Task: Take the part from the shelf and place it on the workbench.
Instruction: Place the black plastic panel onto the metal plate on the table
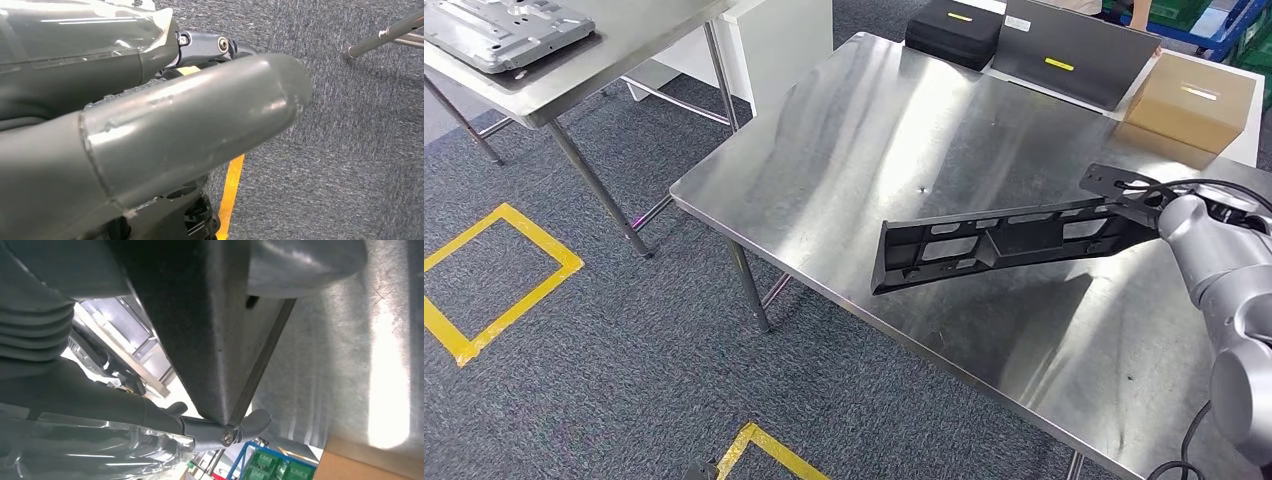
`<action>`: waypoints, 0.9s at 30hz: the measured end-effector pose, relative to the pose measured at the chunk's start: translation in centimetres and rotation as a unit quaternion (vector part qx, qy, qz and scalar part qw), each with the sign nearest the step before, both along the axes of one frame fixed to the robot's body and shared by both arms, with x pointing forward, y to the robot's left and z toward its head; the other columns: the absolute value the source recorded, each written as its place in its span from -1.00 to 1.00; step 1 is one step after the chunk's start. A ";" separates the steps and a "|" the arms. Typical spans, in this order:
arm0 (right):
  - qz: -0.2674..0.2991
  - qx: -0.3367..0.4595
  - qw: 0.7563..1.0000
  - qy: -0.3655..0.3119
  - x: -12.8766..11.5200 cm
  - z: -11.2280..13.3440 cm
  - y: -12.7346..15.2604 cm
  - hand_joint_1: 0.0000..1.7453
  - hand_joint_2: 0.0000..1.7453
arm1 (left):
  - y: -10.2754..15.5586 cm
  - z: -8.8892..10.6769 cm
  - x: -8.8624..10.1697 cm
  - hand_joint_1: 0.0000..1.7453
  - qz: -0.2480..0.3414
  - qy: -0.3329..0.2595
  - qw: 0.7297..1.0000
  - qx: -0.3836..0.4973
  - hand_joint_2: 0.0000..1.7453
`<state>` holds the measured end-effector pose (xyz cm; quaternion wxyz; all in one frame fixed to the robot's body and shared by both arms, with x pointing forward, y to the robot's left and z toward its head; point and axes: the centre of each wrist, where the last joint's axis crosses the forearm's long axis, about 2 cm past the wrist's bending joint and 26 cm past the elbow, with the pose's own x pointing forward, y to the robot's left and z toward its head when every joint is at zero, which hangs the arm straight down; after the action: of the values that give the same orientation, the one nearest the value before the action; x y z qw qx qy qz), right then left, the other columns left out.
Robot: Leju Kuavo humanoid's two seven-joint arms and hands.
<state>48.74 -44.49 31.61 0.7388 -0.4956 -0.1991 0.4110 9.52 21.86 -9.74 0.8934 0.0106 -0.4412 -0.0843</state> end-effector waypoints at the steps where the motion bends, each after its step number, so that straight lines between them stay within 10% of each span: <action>1: 0.001 0.001 1.000 0.003 0.0 0.1 0.0 -1.00 -1.00 | 0.0 0.0 0.0 -1.00 0.000 0.000 1.000 0.000 -1.00; 18: 0.043 0.048 0.994 0.090 0.2 0.1 1.0 -1.00 -1.00 | 0.0 0.0 -0.1 -1.00 0.008 0.012 1.000 0.002 -1.00; 27: 0.014 0.001 1.000 0.016 0.4 0.4 1.2 -1.00 -1.00 | -0.1 -0.1 -0.4 -1.00 0.014 0.008 1.000 0.002 -1.00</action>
<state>49.15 -43.33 32.03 0.7363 -0.4854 -0.1949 0.4292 9.09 21.80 -9.82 0.8978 0.0174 -0.4338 -0.0731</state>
